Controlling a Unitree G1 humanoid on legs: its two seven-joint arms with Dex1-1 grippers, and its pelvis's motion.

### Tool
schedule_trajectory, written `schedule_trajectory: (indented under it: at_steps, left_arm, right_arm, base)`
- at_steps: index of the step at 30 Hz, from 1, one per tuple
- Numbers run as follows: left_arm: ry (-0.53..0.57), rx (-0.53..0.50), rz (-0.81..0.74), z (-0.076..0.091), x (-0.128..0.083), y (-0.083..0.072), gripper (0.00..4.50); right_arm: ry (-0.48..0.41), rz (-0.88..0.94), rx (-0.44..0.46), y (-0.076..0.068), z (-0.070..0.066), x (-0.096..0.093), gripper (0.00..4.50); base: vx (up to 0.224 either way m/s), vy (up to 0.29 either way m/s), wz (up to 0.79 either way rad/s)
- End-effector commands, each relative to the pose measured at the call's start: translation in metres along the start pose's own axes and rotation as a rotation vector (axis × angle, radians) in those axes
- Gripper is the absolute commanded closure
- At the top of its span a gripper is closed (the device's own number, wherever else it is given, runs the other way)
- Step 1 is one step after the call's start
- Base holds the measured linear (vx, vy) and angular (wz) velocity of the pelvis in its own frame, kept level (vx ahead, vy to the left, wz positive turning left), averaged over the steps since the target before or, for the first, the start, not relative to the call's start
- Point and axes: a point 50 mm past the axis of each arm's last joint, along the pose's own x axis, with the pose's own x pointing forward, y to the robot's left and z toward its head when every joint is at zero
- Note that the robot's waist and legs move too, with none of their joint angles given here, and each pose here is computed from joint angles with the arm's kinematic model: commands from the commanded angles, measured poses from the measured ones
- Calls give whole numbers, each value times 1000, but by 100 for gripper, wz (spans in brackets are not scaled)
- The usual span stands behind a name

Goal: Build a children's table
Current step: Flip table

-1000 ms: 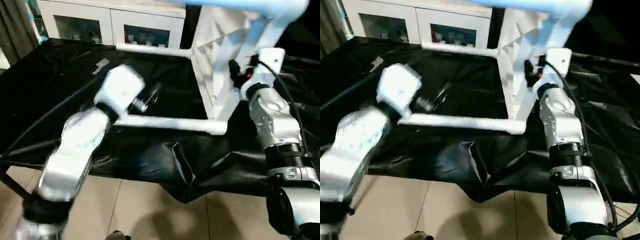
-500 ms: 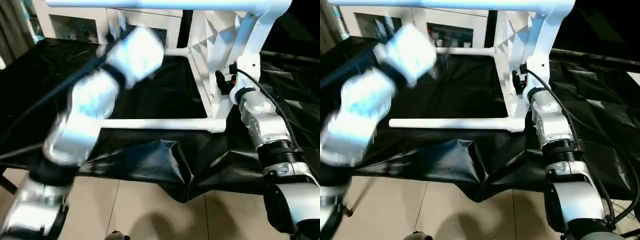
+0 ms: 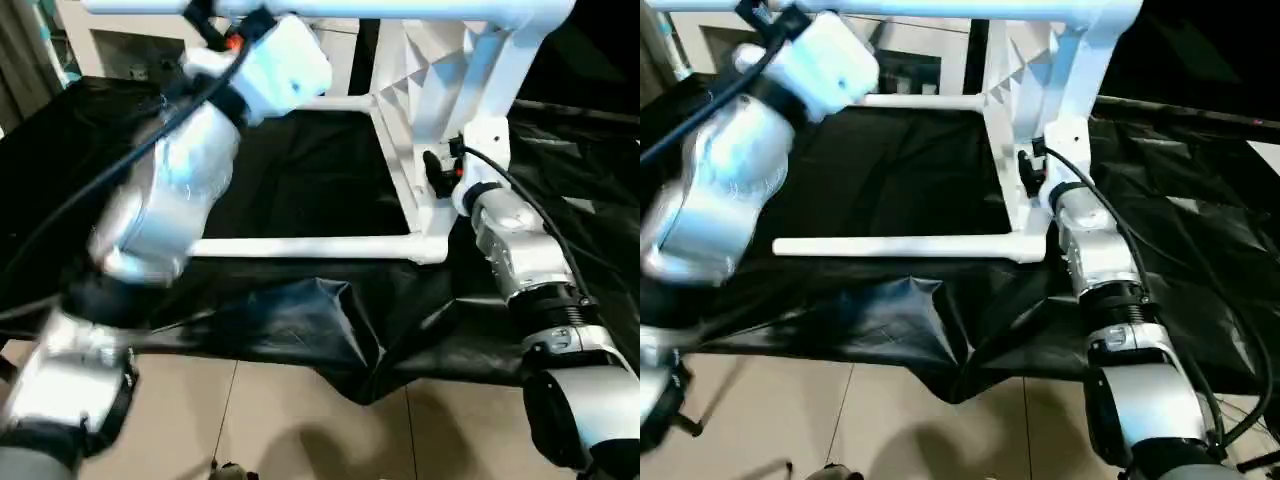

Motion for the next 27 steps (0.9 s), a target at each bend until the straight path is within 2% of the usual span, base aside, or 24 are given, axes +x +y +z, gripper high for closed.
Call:
schedule_trajectory:
  at_steps: [1, 5, 11, 14, 15, 16, 18, 20, 23, 27]
  left_arm:
    - [8, 23, 17, -1, 3, 4, 0]
    - [35, 48, 10, -8, 6, 4, 0]
    - [37, 41, 2, -11, 10, 5, 18]
    - [42, 29, -14, -13, 11, 3, 57]
    - [42, 29, -15, -13, 11, 3, 57]
    - [43, 34, -19, -13, 12, 3, 59]
    - [44, 35, -19, -14, 12, 3, 77]
    - [50, 27, -30, -15, 13, 2, 96]
    - [43, 13, -51, -14, 14, 0, 106]
    - [23, 7, -108, -11, 13, -8, 140]
  right_arm:
    - [-43, 33, 15, 4, 4, -3, 136]
    - [-62, 67, 31, 7, -4, -14, 136]
    - [-80, 93, 8, -3, -13, -34, 134]
    - [-145, 140, 15, -5, -10, -46, 133]
    - [-153, 150, 14, -5, -10, -47, 133]
    - [-193, 213, -5, -7, -9, -60, 133]
    - [-200, 215, -12, -9, -9, -63, 133]
    - [-217, 209, -5, -19, -7, -72, 133]
    - [-202, 191, -53, -28, -8, -79, 133]
    - [-181, 211, -99, -24, -12, -80, 133]
  base:
    - [0, 0, 0]
    - [0, 0, 0]
    - [0, 0, 0]
    - [0, 0, 0]
    - [0, 0, 0]
    - [0, 0, 0]
    - [0, 0, 0]
    - [0, 0, 0]
    - [0, 0, 0]
    - [0, 0, 0]
